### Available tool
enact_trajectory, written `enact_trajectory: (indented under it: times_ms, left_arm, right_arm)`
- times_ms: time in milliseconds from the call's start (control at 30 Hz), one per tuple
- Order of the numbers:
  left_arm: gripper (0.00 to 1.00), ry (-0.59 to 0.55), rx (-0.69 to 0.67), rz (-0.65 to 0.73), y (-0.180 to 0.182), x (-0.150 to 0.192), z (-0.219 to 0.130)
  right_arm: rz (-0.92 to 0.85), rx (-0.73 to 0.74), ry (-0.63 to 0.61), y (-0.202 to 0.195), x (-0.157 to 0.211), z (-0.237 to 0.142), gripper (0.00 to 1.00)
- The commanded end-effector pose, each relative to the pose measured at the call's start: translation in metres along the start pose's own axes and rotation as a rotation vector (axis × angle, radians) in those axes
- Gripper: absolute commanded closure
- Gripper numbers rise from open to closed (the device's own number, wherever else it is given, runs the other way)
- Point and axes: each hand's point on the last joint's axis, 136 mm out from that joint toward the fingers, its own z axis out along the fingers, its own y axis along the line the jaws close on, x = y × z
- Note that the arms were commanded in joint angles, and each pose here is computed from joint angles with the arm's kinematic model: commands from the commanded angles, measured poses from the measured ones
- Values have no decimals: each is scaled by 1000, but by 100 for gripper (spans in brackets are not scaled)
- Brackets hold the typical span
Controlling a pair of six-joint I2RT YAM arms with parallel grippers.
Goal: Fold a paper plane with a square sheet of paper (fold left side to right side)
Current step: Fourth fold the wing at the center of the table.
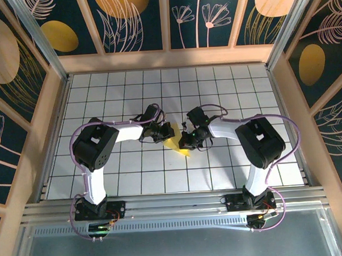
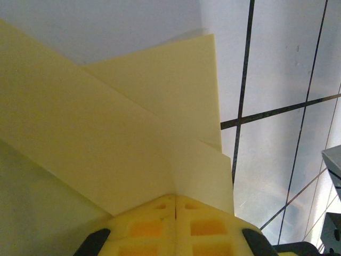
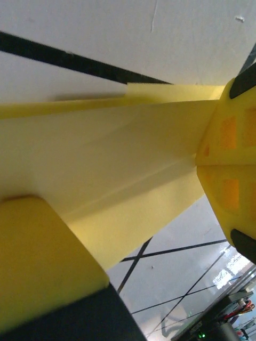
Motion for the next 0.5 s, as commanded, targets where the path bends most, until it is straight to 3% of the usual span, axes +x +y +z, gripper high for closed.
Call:
enact_trajectory:
  times_ms: [0, 467]
  left_arm:
    - [100, 28, -99, -48, 26, 9, 5]
    - [100, 31, -138, -53, 35, 8, 8]
  right_arm:
    - [31, 23, 14, -14, 5, 5, 100]
    - [92, 105, 79, -52, 43, 1, 100]
